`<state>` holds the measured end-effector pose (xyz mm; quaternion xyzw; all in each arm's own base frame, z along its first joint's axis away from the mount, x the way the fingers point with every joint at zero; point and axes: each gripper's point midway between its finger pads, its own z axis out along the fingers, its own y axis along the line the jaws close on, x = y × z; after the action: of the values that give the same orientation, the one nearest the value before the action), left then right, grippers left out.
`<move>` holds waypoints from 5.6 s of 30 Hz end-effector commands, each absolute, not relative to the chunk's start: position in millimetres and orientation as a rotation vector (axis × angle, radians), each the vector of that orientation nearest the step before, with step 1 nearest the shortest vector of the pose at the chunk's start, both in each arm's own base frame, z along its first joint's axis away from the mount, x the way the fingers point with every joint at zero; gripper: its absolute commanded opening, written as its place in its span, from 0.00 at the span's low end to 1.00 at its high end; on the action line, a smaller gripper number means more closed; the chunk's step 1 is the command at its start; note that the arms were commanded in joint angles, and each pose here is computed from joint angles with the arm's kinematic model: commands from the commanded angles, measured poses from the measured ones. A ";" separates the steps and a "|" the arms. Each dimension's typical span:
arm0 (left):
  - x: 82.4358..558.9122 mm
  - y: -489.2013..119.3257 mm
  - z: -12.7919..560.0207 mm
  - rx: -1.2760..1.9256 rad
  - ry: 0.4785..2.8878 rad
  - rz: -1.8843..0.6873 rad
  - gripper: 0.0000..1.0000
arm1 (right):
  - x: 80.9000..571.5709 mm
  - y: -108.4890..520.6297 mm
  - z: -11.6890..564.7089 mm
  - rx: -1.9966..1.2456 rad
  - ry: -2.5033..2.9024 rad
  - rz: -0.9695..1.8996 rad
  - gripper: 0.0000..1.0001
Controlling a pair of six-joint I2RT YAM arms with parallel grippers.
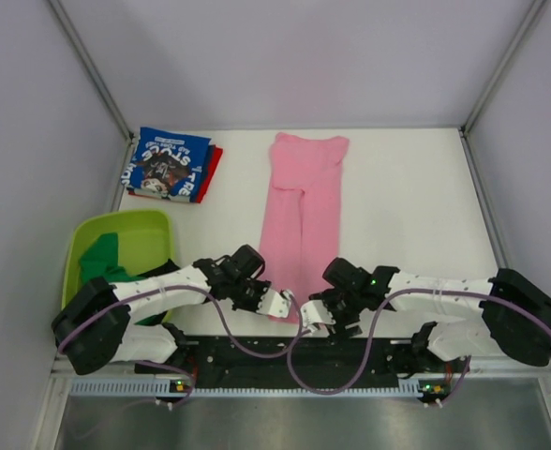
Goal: Fold and stack the t-shirts
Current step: Grab the bottom of the folded rectangular tshirt with both arms, then fold the folded rectangular tshirt in 1/3 of the way, then grab one side of the 2/3 rectangular tshirt with both arms, then fold the long partially folded tshirt into a neat square
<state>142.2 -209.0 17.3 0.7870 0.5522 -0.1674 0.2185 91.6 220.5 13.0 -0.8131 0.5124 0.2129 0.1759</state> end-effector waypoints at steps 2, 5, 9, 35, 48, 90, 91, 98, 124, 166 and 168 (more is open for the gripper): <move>130.2 -195.5 6.4 2.212 1.601 -0.474 0.00 | 109.2 228.7 7.5 -2.290 1.411 0.459 0.53; 127.3 -200.1 18.2 2.186 1.620 -0.518 0.00 | 108.6 227.6 9.3 -2.290 1.396 0.459 0.15; 144.0 -208.5 44.7 2.067 1.673 -0.508 0.00 | 125.5 235.0 28.9 -2.203 1.375 0.399 0.00; 426.9 -221.3 104.6 1.447 2.137 -0.341 0.00 | 414.2 200.3 113.8 -1.363 1.690 0.160 0.00; 455.9 -229.1 78.2 1.444 2.136 -0.306 0.00 | 440.0 180.5 81.2 -1.350 1.793 0.090 0.00; 316.5 -213.2 19.2 1.935 1.909 -0.372 0.33 | 293.7 213.6 22.7 -1.908 1.517 0.127 0.01; 314.4 -212.4 19.1 1.937 1.919 -0.379 0.25 | 293.0 210.9 22.4 -1.913 1.537 0.119 0.00; 290.9 -196.7 35.7 1.910 2.027 -0.392 0.00 | 271.3 215.8 45.3 -1.956 1.538 0.101 0.00; 245.2 -190.0 187.8 1.600 2.060 -0.675 0.00 | 233.2 217.1 189.4 -1.658 1.572 0.267 0.00; 431.1 -209.0 122.7 1.151 2.258 -0.550 0.35 | 426.4 202.6 154.0 -0.591 2.039 0.479 0.28; 423.3 -218.8 113.9 1.152 2.267 -0.625 0.34 | 415.4 217.6 138.6 -0.604 2.069 0.553 0.24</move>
<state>434.4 -188.2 92.3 0.4106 0.8665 -0.1751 0.2234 435.2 169.1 124.3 -0.2458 0.8596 0.1214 0.4312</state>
